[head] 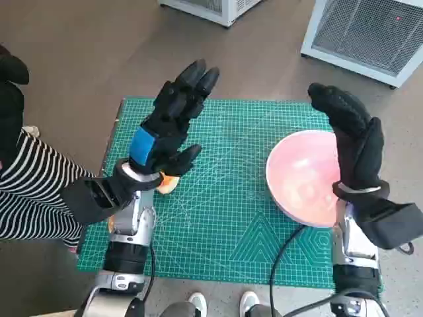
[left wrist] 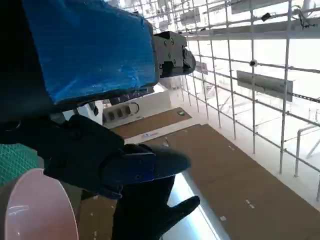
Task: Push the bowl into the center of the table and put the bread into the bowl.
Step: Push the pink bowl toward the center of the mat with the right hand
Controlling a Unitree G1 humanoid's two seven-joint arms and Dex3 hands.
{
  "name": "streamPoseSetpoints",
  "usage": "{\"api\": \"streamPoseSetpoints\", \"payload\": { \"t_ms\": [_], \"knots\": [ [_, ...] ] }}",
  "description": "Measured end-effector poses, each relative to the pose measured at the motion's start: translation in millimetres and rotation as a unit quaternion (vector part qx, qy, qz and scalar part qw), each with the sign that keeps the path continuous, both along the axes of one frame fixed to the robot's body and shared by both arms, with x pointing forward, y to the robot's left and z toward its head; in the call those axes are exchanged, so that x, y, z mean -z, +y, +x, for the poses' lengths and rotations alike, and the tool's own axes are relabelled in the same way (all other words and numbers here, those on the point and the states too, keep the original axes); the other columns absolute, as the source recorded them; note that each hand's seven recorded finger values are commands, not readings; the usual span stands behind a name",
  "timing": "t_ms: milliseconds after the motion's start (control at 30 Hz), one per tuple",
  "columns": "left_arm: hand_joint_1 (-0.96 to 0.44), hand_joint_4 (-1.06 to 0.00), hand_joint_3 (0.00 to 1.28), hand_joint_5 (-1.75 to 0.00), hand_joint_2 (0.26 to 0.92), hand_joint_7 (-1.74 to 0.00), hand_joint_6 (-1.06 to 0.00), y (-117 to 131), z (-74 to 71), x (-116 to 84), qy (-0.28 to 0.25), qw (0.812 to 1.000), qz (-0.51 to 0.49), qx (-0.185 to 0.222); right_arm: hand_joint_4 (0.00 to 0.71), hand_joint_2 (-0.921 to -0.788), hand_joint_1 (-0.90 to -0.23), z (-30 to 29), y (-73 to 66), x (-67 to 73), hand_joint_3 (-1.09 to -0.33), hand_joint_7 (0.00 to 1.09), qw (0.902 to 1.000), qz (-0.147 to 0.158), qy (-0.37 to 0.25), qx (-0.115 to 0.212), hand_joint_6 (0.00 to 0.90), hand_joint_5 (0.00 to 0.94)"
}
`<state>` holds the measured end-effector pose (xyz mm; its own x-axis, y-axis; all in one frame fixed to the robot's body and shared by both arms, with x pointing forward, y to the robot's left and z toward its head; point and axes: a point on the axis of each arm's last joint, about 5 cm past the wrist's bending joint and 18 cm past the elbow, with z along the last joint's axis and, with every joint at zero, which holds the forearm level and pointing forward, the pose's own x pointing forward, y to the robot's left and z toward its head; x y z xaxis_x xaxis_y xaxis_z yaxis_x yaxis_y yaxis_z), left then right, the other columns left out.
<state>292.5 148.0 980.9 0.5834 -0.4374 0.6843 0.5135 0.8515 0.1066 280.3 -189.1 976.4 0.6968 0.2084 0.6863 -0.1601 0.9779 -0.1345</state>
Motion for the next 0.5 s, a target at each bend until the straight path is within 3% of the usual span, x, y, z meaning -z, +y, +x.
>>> {"api": "streamPoseSetpoints", "payload": {
  "t_ms": [500],
  "knots": [
    [-0.58, 0.0, 0.59, -0.07, 0.803, -0.27, 0.0, 2.3, -0.8, 1.7, 0.003, 1.0, 0.001, -0.005, 0.146, -0.921, -0.665, 0.8, 10.5, 2.4, -0.732, 0.48, 0.9998, -0.008, 0.006, -0.014, 0.017, 0.0]
  ]
}}
